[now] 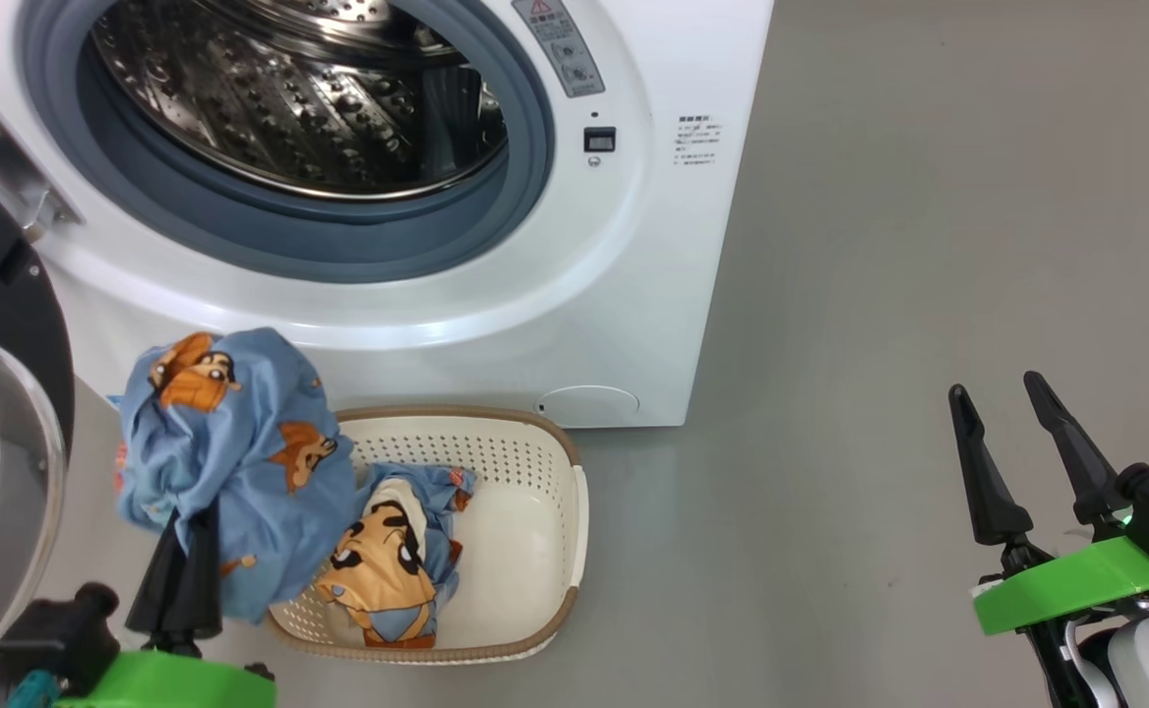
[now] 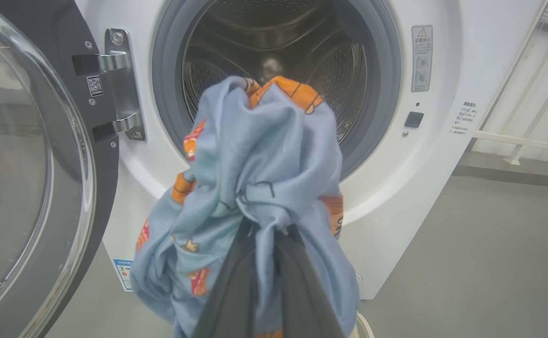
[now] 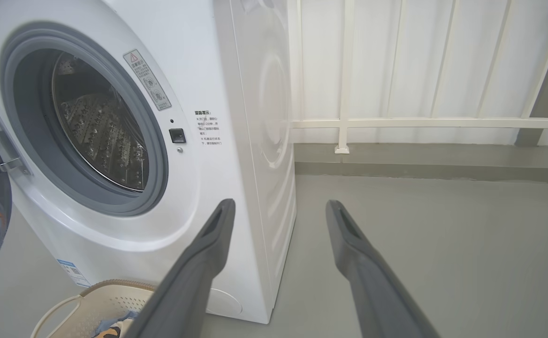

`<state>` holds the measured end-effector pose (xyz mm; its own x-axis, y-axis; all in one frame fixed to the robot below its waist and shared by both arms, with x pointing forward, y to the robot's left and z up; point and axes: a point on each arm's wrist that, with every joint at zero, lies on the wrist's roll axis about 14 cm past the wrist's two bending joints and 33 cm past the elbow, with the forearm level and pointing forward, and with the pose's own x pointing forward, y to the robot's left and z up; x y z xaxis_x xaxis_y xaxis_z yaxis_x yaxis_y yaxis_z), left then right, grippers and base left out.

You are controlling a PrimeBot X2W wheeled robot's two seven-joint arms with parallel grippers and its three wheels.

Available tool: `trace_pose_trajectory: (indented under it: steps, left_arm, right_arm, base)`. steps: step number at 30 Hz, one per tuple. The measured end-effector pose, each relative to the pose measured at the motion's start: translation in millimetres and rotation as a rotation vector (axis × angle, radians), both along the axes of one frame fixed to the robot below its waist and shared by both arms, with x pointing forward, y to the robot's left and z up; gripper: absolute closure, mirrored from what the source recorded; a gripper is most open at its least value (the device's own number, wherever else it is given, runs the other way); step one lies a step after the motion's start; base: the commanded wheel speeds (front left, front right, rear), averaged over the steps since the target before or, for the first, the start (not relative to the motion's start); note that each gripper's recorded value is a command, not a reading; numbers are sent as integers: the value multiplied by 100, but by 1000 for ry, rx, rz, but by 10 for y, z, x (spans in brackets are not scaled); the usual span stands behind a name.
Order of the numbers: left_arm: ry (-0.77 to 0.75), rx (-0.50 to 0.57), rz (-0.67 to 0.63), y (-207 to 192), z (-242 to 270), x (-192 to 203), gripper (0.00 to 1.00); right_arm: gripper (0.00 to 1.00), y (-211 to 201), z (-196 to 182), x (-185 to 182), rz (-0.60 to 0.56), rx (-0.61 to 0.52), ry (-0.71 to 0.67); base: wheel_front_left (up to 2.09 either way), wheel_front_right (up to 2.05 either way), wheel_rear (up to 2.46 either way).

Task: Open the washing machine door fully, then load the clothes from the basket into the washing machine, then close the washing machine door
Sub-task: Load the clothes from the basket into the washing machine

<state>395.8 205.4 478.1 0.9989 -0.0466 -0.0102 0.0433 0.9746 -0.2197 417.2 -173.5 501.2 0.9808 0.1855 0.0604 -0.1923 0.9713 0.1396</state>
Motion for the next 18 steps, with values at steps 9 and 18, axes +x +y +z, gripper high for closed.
trace_pose_trajectory:
  steps: [9,18]
  left_arm:
    - [-11,-9,35,47,20,-101,100]
    - [12,-21,37,24,-74,-35,100]
  right_arm:
    - [0,-35,-20,-8,-11,2,5]
    - [0,-64,-122,14,-19,2,31]
  base:
    - [0,0,0]
    - [0,0,0]
